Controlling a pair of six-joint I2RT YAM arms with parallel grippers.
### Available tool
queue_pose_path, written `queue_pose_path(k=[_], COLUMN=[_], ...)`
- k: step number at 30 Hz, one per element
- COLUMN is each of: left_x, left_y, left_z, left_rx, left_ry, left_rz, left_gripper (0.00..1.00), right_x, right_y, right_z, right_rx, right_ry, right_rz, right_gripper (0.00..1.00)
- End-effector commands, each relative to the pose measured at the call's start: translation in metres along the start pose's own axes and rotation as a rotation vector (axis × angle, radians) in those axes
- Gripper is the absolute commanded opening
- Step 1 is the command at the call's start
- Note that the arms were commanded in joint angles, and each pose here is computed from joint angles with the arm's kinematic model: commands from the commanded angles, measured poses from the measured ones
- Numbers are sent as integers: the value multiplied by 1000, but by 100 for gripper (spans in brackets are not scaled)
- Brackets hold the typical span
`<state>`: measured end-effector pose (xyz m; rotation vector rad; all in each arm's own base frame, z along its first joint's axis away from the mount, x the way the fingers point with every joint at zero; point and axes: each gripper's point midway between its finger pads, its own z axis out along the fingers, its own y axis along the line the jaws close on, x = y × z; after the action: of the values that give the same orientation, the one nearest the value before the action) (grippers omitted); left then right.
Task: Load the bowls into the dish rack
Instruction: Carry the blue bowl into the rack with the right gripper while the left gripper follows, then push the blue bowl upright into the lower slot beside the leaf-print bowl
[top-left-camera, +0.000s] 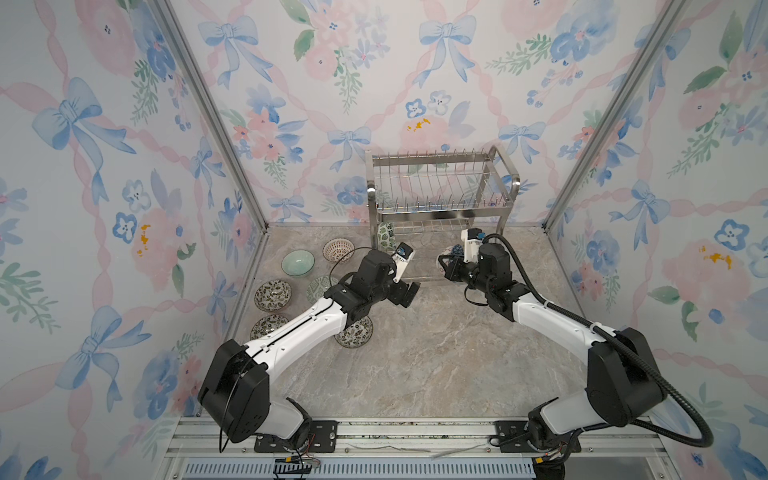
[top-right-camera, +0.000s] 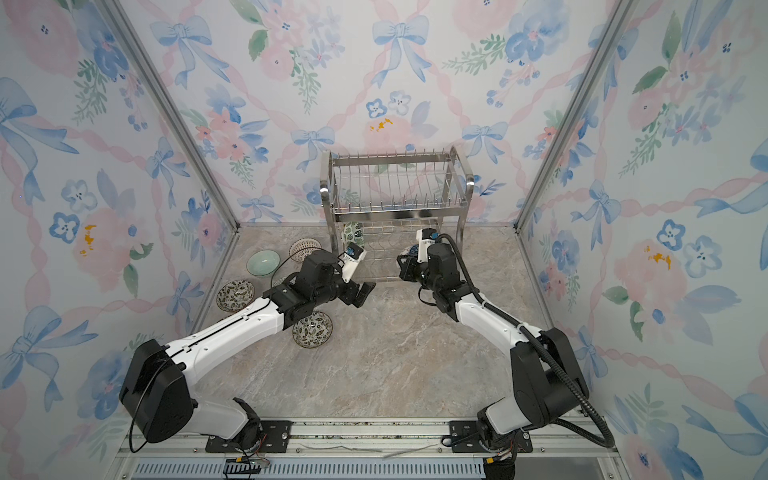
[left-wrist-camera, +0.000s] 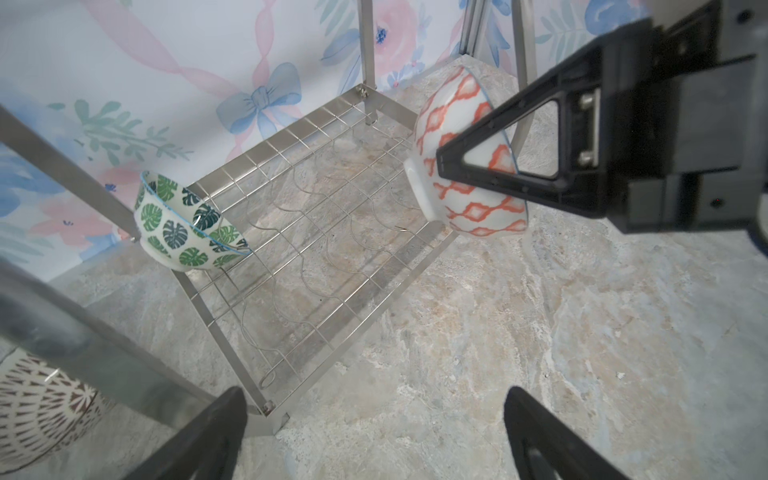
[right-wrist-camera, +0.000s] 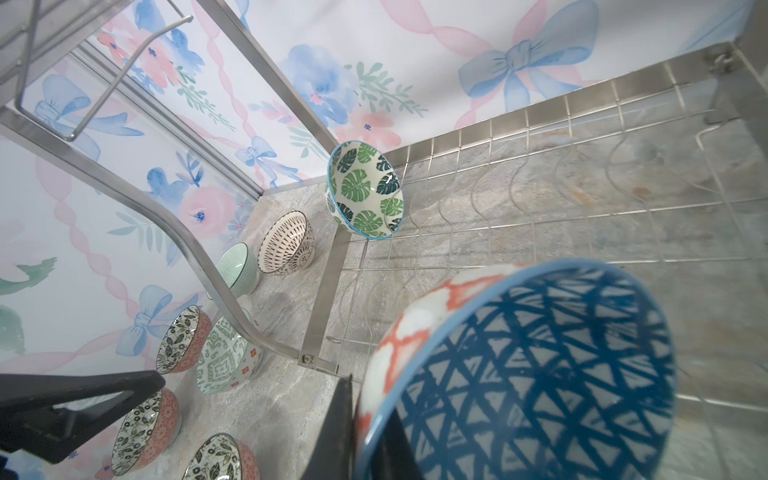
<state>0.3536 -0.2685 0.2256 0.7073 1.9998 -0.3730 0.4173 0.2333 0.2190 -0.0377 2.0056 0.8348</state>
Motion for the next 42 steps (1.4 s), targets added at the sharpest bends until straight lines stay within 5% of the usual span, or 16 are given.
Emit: queue_pose_path(k=[1, 26, 42], left_x=[1, 1, -2], left_y=[5, 38, 43], left_z=[-12, -23, -27], left_rx=[39, 33, 18], left_ry=[-1, -100, -112], left_rz=[-116, -294, -294], left_gripper=[98, 98, 98], right_x=[-41, -55, -47], right_y=[40, 37, 33], right_z=[9, 157, 188], right_rx=[-151, -306, -348], right_ry=[-138, -142, -142], right_rz=[-38, 91, 114], right_gripper=[0, 0, 0])
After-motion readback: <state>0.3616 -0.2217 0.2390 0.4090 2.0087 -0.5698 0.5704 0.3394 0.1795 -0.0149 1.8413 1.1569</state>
